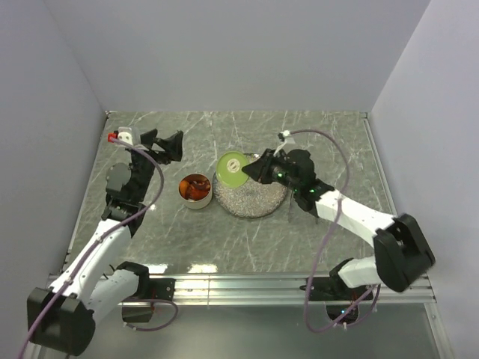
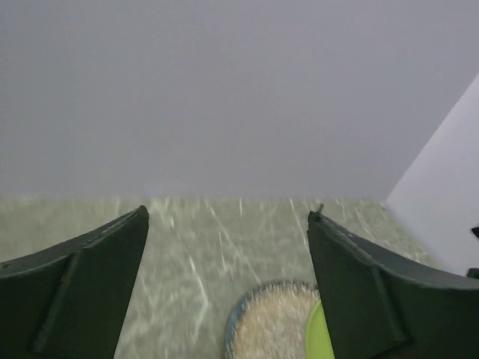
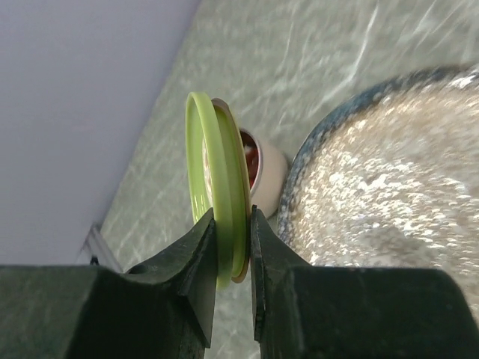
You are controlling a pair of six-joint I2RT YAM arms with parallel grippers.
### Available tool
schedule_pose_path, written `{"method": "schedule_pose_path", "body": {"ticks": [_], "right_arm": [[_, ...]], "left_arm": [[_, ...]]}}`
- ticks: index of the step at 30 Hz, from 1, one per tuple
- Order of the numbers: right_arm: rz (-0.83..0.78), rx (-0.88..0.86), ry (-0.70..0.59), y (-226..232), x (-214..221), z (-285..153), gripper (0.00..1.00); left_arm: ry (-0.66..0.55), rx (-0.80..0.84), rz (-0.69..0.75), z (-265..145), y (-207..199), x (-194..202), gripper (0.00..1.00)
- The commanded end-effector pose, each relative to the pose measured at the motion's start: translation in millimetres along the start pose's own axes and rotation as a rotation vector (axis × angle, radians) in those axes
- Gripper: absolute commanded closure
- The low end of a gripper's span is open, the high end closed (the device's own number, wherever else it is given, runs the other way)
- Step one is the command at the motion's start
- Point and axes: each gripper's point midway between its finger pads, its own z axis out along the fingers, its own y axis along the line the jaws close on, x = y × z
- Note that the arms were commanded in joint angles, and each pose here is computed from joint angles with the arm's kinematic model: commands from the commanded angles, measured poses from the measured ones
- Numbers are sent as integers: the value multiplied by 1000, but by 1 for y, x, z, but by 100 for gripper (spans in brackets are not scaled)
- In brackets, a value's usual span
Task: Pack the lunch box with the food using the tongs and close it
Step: Put the lid back on the lunch box
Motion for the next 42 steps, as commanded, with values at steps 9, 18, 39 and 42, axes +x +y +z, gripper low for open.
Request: {"method": "schedule_pose_path", "body": {"ticks": [9, 18, 39, 42], "right_arm": [[-45, -293, 277, 89, 58, 82, 100], [17, -296, 360, 89, 81, 135, 100], [51, -47, 323, 15, 82, 150, 100], [52, -29, 322, 8, 82, 147, 100]], "left_arm": [[239, -217, -265, -27, 74, 92, 1], [250, -258, -273, -31, 88, 100, 1], [206, -268, -269, -40, 89, 89, 0], [200, -270, -268, -41, 90, 87, 0]]}}
